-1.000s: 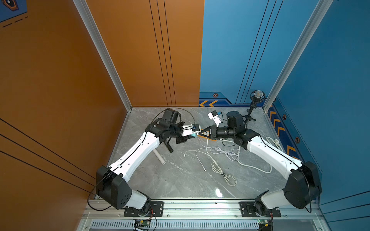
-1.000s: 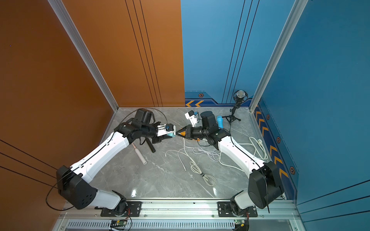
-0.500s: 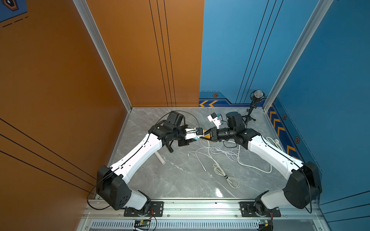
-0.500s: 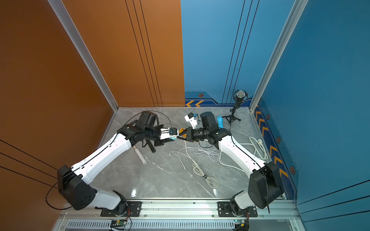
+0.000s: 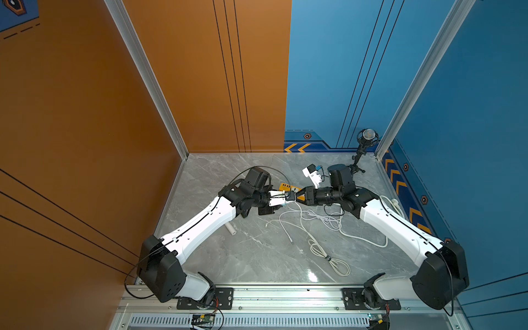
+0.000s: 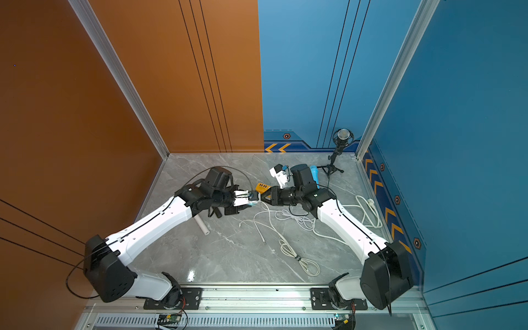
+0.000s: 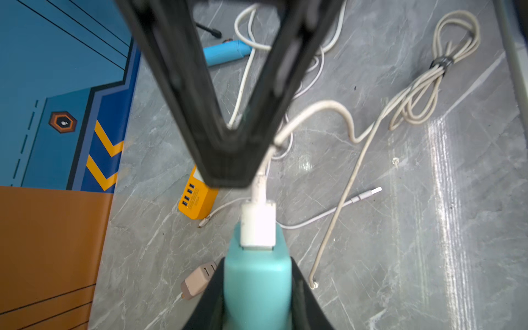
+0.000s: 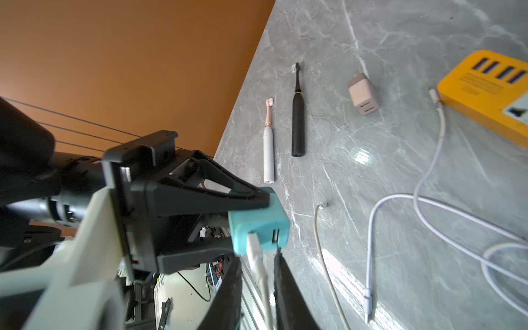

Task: Charge the electric toothbrush
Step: Insert the charging cable into the plug, then place the plug at the center of the board.

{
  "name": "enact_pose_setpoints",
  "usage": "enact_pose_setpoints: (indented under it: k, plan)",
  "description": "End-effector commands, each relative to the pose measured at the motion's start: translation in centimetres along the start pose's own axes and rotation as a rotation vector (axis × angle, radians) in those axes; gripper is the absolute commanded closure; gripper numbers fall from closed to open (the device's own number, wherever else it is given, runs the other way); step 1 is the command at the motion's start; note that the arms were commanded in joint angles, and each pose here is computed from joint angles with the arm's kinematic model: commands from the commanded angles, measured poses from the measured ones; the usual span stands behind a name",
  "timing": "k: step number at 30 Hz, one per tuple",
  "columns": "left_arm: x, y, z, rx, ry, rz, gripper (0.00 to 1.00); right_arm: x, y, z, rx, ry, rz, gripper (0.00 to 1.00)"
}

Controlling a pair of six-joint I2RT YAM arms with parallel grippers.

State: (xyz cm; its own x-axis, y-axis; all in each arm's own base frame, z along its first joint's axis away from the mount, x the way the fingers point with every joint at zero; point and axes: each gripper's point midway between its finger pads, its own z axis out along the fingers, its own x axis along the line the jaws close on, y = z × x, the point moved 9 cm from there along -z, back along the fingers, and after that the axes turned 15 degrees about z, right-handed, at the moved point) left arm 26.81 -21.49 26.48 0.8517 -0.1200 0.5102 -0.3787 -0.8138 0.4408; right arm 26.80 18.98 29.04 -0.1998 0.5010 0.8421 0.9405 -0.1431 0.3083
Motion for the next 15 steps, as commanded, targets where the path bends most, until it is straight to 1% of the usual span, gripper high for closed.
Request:
enact_pose_setpoints:
  k: [1, 3, 4, 6, 10, 13, 15]
  plan:
    - [-2.5, -4.4, 3.0, 0.232, -0.127, -0.076, 1.0, 0.1, -0.4, -2.7, -0.111, -0.082, -0.069, 0.68]
    - [-3.5, -5.3, 4.1, 0.27, -0.173, -0.096, 1.0, 0.4, -0.5, -3.4, -0.151, -0.1, -0.086, 0.6]
    - [-3.7, -5.6, 4.5, 0.279, -0.188, -0.108, 1.0, 0.5, -0.5, -3.6, -0.164, -0.105, -0.09, 0.58]
    - [-3.6, -6.2, 5.7, 0.298, -0.215, -0.143, 1.0, 0.5, -0.5, -3.7, -0.179, -0.116, -0.096, 0.58]
    - [-2.9, -7.6, 8.5, 0.349, -0.253, -0.21, 1.0, 0.2, -0.6, -3.7, -0.171, -0.133, -0.095, 0.58]
    - [-2.9, -8.4, 10.4, 0.368, -0.289, -0.257, 0.99, 0.0, -1.0, -3.7, -0.164, -0.137, -0.092, 0.58]
    - [-3.0, -8.8, 11.4, 0.369, -0.319, -0.298, 0.9, -0.2, -1.2, -3.8, -0.166, -0.142, -0.085, 0.58]
